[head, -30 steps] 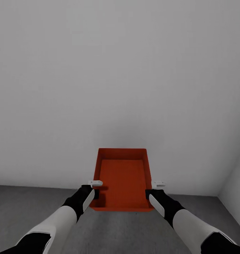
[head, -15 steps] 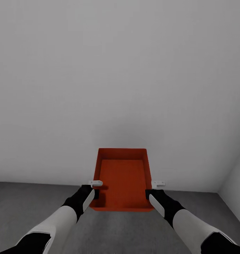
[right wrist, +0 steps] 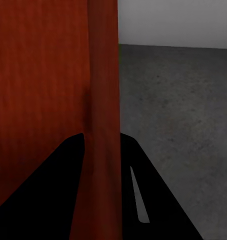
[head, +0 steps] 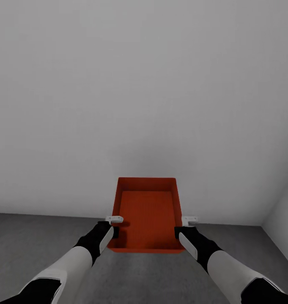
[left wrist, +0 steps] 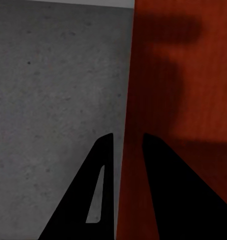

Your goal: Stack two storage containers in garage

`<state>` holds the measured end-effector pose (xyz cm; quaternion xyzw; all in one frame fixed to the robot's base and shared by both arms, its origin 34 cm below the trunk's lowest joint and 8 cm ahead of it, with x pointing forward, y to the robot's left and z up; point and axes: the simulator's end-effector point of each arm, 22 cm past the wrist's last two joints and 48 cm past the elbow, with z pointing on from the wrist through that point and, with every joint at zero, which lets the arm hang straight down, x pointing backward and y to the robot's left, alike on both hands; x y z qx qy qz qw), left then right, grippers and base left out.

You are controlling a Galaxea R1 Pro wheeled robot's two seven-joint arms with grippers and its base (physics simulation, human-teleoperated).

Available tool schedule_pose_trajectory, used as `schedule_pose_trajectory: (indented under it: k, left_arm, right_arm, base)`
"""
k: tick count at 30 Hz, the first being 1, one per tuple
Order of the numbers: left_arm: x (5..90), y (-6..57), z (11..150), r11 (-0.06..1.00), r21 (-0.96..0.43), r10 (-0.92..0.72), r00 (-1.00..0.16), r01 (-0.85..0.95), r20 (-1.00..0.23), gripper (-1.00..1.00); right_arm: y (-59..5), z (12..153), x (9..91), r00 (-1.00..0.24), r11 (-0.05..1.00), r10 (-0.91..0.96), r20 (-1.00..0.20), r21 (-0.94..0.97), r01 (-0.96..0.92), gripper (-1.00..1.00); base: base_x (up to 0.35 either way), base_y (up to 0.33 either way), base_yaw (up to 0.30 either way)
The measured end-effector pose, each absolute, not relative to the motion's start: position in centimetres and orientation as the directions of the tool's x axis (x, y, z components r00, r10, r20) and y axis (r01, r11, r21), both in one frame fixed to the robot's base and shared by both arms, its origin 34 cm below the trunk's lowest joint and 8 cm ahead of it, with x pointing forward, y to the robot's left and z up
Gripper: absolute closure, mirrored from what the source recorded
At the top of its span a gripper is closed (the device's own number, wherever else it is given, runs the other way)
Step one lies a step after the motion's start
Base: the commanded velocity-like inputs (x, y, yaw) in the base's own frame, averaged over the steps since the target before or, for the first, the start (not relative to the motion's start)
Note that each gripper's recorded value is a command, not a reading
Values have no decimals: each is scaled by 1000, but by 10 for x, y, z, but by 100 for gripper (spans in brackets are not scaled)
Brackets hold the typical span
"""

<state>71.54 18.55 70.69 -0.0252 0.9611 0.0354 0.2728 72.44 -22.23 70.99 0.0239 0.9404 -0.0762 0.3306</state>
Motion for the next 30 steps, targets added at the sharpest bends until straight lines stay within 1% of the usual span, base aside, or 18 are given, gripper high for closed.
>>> schedule_pose_trajectory:
  k: [30]
  left_arm:
    - [706,186,629,996,57,-29,-874,-65,-485,100]
  right_arm:
    - [-222,632,715,-809,987,-5,-588,-132,89,100]
  base:
    - [0,0,0]
